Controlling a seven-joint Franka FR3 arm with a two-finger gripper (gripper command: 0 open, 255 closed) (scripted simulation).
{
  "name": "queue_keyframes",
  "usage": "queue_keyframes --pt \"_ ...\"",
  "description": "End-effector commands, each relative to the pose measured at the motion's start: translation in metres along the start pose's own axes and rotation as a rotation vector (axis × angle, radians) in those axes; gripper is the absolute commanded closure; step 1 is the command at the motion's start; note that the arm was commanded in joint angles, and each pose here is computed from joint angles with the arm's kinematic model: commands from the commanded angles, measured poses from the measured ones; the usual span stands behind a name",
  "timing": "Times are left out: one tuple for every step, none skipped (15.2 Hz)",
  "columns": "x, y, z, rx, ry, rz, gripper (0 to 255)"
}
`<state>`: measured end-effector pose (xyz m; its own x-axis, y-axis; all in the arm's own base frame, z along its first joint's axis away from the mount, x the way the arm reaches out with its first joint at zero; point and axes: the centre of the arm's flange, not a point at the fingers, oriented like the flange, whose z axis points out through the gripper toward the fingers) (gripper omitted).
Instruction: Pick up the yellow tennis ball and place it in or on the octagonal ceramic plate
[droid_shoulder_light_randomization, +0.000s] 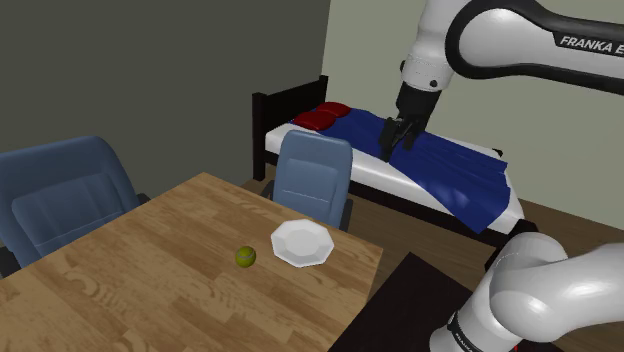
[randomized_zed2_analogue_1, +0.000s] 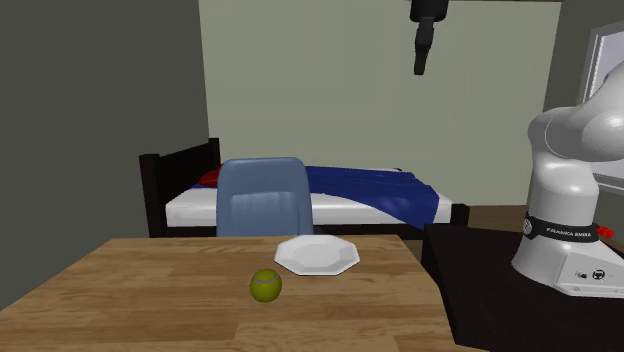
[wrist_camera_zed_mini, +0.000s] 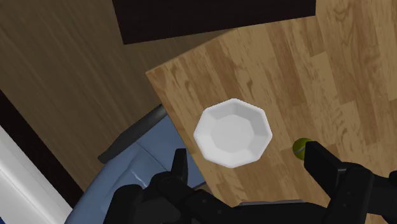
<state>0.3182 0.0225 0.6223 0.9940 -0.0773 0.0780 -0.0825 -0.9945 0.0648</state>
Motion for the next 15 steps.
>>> queue_keyframes --pt "0.0 0.0 0.0 0.0 0.0 0.0 0" --pt "0.009 -0.004 0.009 0.005 -0.008 -0.005 0" --pt "0.018 -0.008 0.019 0.01 -0.015 -0.009 0" --pt "0.028 -0.012 0.028 0.014 -0.023 -0.014 0" --pt "0.037 -0.016 0.038 0.019 -0.031 -0.018 0" --pt "0.046 -0.02 0.047 0.024 -0.039 -0.023 0" --pt "0.054 -0.025 0.057 0.029 -0.046 -0.028 0" --pt "0.063 -0.029 0.067 0.033 -0.054 -0.032 0" --pt "0.072 -0.034 0.076 0.038 -0.062 -0.037 0" --pt "0.08 -0.038 0.086 0.043 -0.07 -0.042 0" --pt "0.089 -0.043 0.096 0.048 -0.077 -0.046 0" --pt "0.097 -0.048 0.106 0.052 -0.085 -0.051 0" --pt "0.105 -0.053 0.115 0.057 -0.093 -0.055 0" --pt "0.113 -0.057 0.125 0.062 -0.101 -0.06 0" --pt "0.122 -0.063 0.135 0.067 -0.108 -0.065 0"
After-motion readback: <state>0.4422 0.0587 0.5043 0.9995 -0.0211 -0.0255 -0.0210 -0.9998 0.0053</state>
